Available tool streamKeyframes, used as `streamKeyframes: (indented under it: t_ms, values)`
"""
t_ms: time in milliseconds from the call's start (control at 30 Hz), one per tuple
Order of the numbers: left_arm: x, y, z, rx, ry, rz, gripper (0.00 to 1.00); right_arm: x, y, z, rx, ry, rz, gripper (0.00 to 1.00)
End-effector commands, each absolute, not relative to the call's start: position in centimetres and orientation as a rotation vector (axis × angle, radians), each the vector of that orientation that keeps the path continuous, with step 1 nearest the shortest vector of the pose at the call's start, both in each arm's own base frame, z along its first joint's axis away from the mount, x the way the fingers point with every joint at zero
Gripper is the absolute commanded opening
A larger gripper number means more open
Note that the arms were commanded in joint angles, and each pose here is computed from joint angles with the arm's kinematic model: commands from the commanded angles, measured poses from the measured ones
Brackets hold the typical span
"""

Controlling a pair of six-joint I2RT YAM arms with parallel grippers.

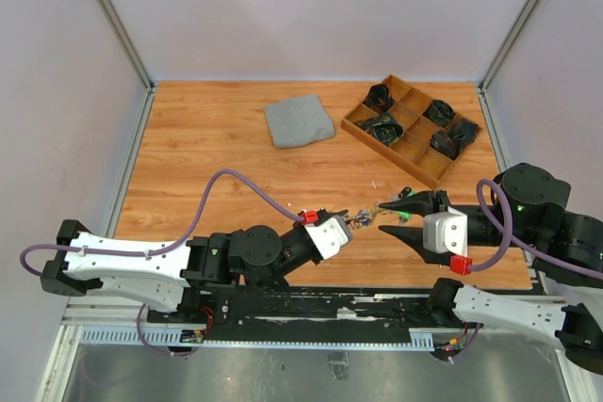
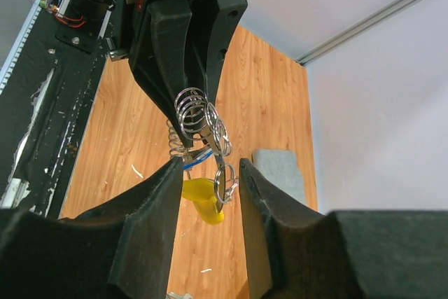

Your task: Put the keys on the keyring

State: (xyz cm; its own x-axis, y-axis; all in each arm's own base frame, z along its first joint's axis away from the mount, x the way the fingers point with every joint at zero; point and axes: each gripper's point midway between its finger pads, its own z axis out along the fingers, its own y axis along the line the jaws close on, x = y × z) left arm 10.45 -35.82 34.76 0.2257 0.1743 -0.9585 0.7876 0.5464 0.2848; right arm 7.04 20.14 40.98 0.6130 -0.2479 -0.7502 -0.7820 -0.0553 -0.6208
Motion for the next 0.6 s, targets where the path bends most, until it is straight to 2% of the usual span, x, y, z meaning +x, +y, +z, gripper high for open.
streamKeyframes:
  t_ms: [0, 300, 433, 567]
  values:
    - [10.3, -35.8, 36.6, 0.887, 1.302, -0.565, 0.01, 6.3, 19.8, 42.0, -1.597, 0.857, 0.571, 0.41]
    - [9.8, -36.1, 36.5, 0.911, 1.304, -0.595, 0.01, 7.1, 19.8, 41.9, -1.586, 0.857, 0.523, 0.36]
    - [9.6, -36.3, 36.2, 0.927, 1.307, -0.596, 0.01, 7.3, 19.9, 41.8, -1.578, 0.86, 0.519, 0.43]
    - [9.5, -36.6, 36.2, 0.936, 1.306, -0.596, 0.01, 7.4, 20.4, 41.4, -1.584, 0.857, 0.53, 0.45]
